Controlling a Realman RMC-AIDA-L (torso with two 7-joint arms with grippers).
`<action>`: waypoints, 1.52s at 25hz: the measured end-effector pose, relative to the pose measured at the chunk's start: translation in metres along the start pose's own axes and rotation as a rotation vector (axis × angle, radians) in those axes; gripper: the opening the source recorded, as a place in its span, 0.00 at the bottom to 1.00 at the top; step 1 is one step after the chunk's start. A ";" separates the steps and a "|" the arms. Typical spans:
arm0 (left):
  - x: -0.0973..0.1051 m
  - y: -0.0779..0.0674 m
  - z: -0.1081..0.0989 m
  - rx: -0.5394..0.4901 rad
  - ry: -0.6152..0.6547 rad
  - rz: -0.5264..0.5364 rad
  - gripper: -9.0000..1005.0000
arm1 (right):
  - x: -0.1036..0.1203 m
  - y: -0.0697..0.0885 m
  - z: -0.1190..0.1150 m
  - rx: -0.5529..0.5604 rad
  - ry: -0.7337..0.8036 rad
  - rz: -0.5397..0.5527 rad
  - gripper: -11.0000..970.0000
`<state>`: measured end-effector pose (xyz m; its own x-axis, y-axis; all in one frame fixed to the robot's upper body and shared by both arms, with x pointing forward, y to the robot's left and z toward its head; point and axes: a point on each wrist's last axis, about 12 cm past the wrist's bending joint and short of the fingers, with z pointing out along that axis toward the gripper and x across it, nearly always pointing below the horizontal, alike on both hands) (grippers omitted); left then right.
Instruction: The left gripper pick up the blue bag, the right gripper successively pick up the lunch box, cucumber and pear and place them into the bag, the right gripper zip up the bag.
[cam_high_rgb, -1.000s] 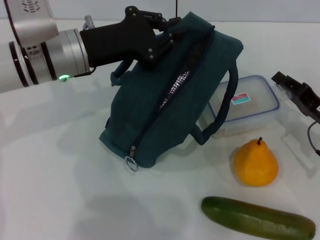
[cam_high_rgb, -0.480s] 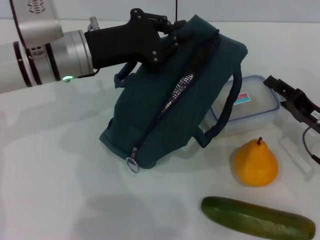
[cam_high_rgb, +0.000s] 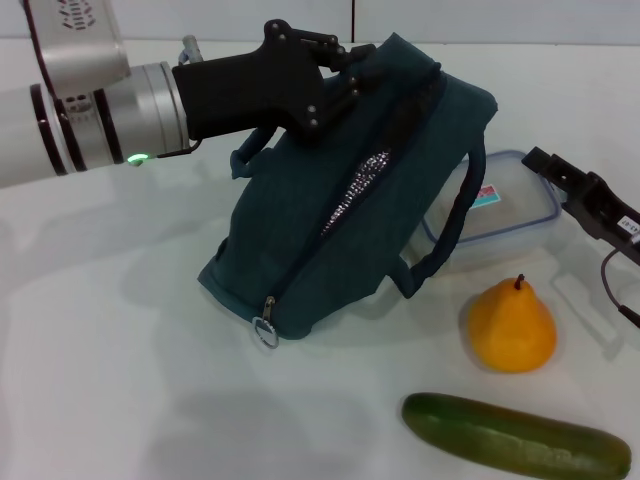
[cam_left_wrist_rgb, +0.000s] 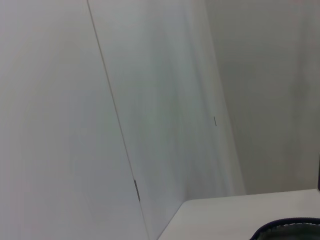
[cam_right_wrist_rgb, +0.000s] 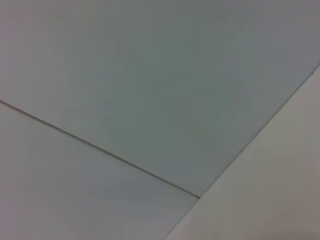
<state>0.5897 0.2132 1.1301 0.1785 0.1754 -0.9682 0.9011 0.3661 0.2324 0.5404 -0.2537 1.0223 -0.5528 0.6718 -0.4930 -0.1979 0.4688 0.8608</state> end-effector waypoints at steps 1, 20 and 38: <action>0.000 0.000 0.000 0.000 0.000 -0.002 0.13 | 0.000 0.000 0.000 0.001 -0.001 0.000 0.57; 0.002 0.000 -0.003 -0.009 0.002 -0.007 0.13 | -0.003 0.002 -0.001 -0.022 -0.026 -0.096 0.14; -0.011 0.018 -0.006 -0.077 -0.002 -0.205 0.13 | -0.020 0.013 -0.015 -0.128 -0.155 -0.419 0.11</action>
<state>0.6017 0.2230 1.1450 -0.0043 0.0889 -0.9960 0.8859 0.4624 0.0374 0.5371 -0.2698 1.0451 -0.2785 0.5216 -0.8064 -0.4819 0.6504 0.5872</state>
